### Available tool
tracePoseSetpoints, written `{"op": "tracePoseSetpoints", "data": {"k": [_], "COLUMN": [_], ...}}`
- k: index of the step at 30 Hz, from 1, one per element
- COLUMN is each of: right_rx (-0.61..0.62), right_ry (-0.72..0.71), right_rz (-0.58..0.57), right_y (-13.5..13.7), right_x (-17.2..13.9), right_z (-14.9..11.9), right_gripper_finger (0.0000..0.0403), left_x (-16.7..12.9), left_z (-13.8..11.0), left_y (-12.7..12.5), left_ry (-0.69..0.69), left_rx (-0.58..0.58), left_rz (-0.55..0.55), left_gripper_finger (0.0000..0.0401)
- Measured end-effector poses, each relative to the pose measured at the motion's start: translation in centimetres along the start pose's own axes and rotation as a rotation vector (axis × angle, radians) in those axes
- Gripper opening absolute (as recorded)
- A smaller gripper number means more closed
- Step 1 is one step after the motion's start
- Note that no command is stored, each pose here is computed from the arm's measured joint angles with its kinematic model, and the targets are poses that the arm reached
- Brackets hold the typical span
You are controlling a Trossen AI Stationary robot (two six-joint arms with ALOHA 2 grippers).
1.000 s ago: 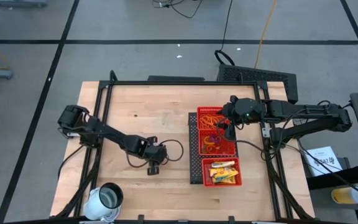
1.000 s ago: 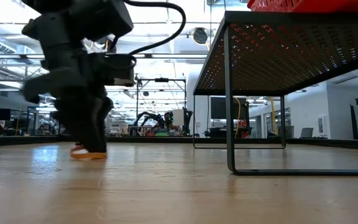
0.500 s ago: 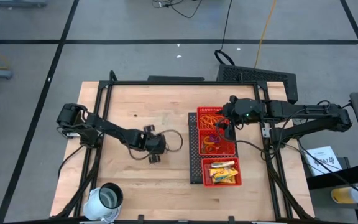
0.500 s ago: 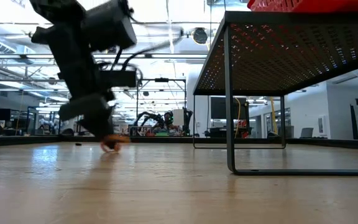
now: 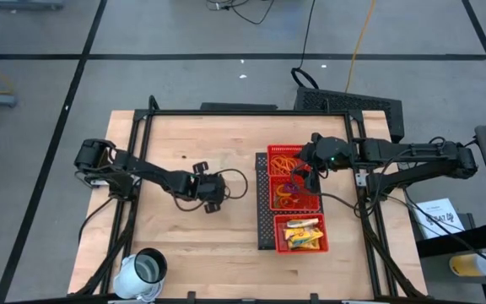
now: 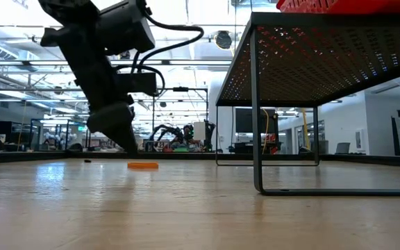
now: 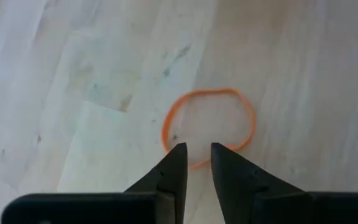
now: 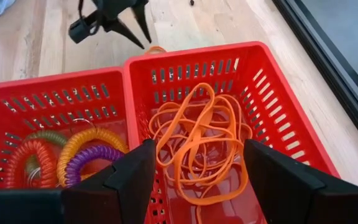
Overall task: Pick & Place Office Desk Supplies
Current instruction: Put the orange rubber band into the top red bin on the shelf
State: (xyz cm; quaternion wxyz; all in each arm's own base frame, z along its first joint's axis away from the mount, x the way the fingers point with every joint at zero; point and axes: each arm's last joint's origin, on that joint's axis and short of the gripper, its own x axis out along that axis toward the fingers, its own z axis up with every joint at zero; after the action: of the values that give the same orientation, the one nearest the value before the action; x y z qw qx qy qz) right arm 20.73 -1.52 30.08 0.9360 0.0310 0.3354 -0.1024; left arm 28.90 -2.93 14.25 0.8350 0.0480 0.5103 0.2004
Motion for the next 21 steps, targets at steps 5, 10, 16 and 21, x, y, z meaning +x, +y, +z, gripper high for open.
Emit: {"op": "tracePoseSetpoints", "data": {"k": [5,10,16,21], "right_rx": [-0.001,-0.004,-0.004,-0.002], "right_ry": [0.000,0.000,-0.008,-0.016], "right_rz": [0.000,0.000,0.001,0.001], "right_y": [0.0,0.0,0.0,0.0], "right_x": [0.0,0.0,0.0,0.0], "right_z": [0.0,0.0,0.1,0.2], "right_gripper_finger": [0.0231,0.0229,0.0232,0.0230], "left_x": [0.1,0.4,2.0,3.3], "left_z": [0.1,0.7,0.5,0.4], "left_y": [0.2,0.2,0.5,0.8], "left_ry": [0.004,0.004,0.049,0.080], "left_rx": [0.004,0.016,0.033,0.036], "left_rz": [-0.023,-0.203,-0.212,-0.248], "left_gripper_finger": [0.0089,0.0131,0.0173,0.0164]}}
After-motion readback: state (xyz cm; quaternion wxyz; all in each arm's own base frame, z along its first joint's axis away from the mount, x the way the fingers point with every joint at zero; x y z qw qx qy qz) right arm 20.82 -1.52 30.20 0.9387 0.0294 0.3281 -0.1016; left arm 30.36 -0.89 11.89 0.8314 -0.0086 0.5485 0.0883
